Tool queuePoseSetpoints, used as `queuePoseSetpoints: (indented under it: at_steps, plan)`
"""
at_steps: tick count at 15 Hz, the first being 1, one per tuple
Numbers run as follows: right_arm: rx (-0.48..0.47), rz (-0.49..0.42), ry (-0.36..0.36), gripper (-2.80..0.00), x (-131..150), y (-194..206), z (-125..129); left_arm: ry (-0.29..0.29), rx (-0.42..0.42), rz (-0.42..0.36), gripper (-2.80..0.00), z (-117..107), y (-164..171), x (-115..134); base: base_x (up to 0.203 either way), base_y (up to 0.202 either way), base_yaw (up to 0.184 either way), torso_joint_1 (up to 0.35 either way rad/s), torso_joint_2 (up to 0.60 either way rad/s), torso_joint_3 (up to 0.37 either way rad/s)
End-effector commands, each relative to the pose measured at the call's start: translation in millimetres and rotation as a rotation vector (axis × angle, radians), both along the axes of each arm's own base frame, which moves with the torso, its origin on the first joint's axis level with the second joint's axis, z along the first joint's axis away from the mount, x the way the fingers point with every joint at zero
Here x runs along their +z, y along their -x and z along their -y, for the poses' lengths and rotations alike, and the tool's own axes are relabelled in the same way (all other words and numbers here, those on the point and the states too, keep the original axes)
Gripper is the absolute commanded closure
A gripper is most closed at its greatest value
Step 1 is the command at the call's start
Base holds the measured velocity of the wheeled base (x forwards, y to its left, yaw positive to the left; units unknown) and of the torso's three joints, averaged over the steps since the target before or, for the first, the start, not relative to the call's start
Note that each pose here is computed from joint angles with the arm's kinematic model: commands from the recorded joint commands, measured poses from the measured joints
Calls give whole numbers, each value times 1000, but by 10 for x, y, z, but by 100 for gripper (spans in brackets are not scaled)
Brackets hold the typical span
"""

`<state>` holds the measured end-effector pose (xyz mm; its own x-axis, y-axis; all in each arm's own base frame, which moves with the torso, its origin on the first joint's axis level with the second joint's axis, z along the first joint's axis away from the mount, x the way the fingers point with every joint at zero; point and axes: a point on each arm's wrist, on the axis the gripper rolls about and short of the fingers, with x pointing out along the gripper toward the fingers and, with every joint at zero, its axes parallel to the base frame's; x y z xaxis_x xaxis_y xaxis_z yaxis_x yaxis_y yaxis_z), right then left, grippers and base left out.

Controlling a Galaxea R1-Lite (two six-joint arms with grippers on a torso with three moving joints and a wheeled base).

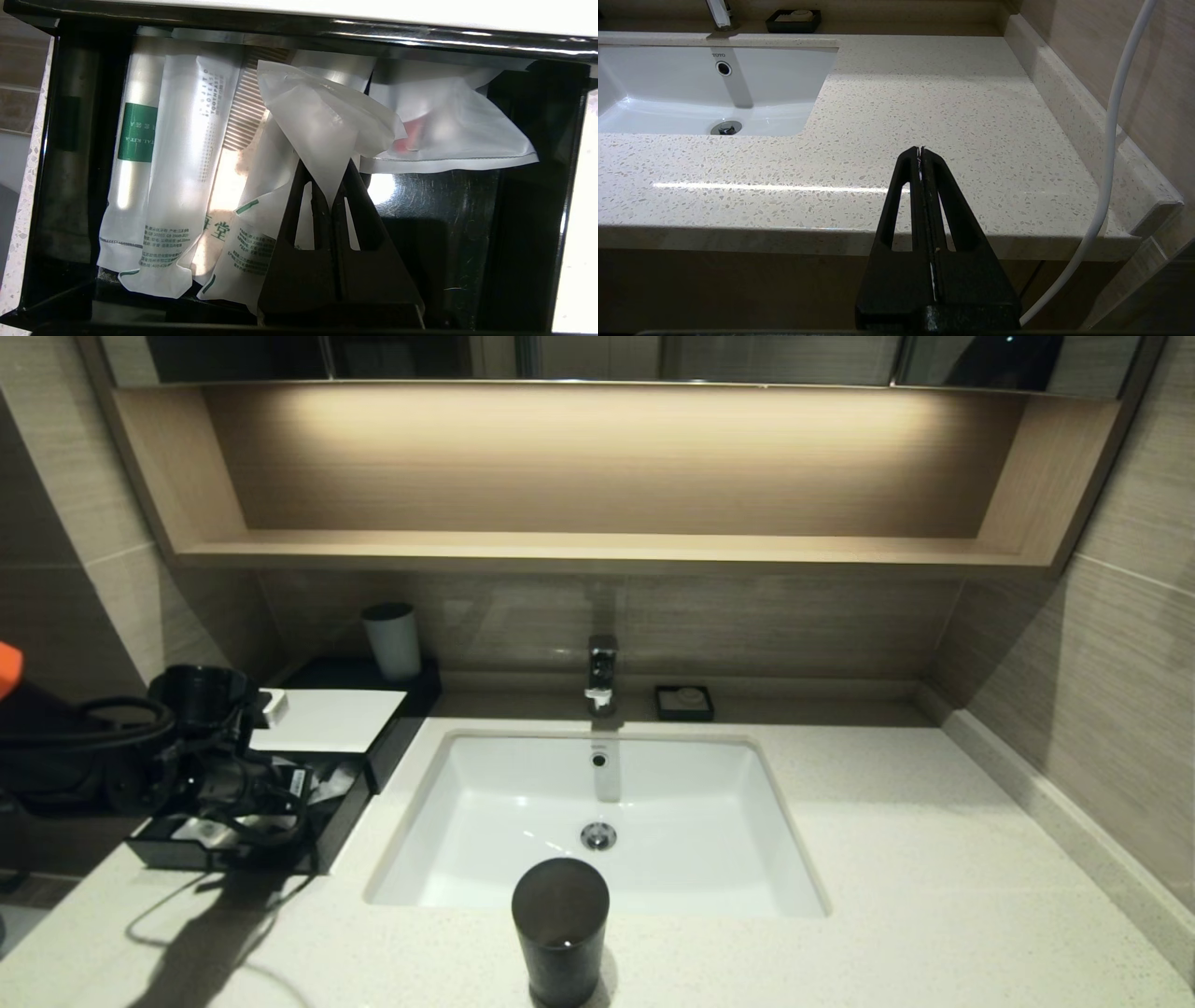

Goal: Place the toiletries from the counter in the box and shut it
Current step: Place the bathroom toiletry into the drawer

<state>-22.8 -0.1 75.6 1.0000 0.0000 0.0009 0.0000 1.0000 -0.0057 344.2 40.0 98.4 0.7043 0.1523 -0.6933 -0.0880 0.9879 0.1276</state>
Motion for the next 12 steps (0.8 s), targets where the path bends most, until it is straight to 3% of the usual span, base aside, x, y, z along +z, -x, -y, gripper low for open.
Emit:
queuePoseSetpoints:
  at_steps: [1,7,8,12]
  plan:
    - [0,0,0,0,-1,-1,0,0,1,-5,0,-4,6,-14,0,0,0,0,0,0]
    - [0,-1,0,0,-4,-1,0,1,6,2,0,-26,36,17,0,0,0,0,0,0]
    - [0,1,0,0,0,0,0,0,11,7,-280,-36,40,32,0,0,0,0,0,0]
    - [0,-1,0,0,-4,-1,0,-4,17,41,-280,-48,109,167,0,0,0,0,0,0]
